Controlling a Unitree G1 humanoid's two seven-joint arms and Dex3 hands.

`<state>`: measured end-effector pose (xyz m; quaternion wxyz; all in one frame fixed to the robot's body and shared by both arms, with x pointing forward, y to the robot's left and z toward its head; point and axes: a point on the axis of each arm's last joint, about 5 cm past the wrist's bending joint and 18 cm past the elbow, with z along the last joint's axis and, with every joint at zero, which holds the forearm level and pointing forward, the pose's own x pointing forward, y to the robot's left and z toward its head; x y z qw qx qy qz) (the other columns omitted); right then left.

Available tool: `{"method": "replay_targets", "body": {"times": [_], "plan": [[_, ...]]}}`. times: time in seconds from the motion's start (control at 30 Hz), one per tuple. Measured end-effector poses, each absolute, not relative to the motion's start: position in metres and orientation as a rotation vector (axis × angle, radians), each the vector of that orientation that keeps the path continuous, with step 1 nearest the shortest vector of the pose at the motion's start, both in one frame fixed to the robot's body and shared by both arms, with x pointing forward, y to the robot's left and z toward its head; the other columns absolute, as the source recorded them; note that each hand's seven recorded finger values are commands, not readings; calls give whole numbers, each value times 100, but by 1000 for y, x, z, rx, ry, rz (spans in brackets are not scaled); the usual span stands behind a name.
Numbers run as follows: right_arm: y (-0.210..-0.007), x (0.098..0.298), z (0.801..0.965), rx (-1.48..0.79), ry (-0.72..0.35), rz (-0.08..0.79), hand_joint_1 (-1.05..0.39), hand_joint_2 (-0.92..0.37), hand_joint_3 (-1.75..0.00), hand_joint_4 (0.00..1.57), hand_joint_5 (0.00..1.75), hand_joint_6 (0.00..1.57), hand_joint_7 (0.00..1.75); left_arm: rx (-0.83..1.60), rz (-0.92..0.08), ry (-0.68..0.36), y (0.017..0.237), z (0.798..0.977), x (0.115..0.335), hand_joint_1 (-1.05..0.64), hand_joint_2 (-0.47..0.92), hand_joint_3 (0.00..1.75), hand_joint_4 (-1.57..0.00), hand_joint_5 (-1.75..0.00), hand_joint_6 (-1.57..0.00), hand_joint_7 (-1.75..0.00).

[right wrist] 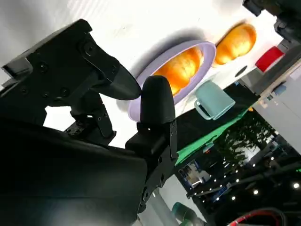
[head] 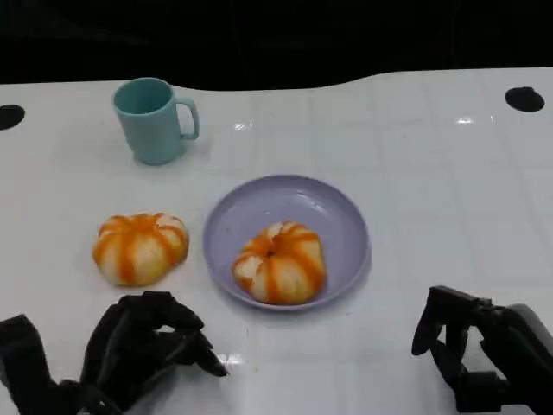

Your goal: Grasp the bread from the table and place it into the plate.

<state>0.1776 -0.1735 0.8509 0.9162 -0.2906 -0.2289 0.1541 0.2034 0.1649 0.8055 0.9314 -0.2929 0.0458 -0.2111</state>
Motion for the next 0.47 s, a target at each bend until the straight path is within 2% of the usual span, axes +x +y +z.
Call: {"method": "replay_targets", "body": {"times": [0.47], "plan": [[-173, 181, 848, -574, -494, 299, -8, -36, -141, 85, 175, 58, 166, -589, -431, 88, 167, 807, 207, -105, 61, 0, -157, -60, -157, -36]]}}
